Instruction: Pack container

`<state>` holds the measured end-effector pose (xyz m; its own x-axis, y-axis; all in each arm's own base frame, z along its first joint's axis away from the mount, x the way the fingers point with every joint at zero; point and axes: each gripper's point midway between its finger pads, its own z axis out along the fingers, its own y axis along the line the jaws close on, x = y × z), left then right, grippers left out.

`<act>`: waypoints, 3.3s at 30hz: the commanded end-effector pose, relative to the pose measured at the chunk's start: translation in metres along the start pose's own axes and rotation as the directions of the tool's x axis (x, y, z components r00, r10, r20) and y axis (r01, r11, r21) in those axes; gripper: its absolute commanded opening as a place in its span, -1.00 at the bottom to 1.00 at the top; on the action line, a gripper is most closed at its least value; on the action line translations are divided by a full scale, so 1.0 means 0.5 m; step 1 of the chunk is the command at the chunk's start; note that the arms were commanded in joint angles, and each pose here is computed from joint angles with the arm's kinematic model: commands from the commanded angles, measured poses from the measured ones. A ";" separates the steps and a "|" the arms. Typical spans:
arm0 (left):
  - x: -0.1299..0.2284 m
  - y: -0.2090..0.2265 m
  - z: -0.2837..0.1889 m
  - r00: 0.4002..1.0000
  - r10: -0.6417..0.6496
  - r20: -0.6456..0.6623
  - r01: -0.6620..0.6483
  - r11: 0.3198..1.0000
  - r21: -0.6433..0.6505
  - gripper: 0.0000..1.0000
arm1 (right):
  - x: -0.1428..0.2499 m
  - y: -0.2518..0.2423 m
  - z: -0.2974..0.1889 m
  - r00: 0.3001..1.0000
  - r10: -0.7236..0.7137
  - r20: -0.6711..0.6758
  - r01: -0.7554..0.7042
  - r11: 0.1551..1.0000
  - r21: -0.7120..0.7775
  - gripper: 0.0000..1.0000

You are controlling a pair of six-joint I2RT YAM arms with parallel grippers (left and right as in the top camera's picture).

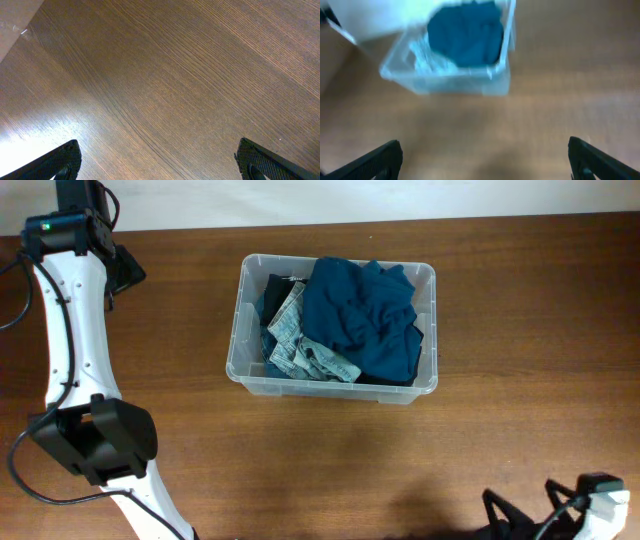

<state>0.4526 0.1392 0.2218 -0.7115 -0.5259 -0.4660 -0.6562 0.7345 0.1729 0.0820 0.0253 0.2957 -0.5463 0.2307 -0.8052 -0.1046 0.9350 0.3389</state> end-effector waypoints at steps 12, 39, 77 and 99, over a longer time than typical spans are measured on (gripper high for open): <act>-0.001 0.002 0.003 1.000 0.000 0.000 0.000 1.000 -0.008 0.99 | -0.100 -0.029 0.095 0.883 0.045 0.466 -0.054 0.999 0.006 0.97; -0.001 0.002 0.003 1.000 0.000 0.000 0.000 1.000 -0.008 0.99 | -0.003 -0.115 0.376 0.801 -0.285 0.526 0.246 0.959 0.144 0.97; -0.001 0.002 0.003 1.000 0.000 0.000 0.000 1.000 -0.008 0.99 | 0.037 -0.165 0.398 0.859 -0.271 0.435 0.192 0.957 0.217 0.97; 0.006 0.038 -0.381 0.941 -0.077 0.330 -0.008 0.968 0.249 0.99 | 0.037 -0.165 0.398 0.859 -0.271 0.435 0.192 0.957 0.217 0.97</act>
<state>0.4279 0.0962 0.3161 -0.6371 -0.4530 -0.6236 -0.6135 0.7878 0.0545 0.2463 0.0090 0.1577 -0.0780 0.0657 -0.9948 -0.0386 0.9969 0.0689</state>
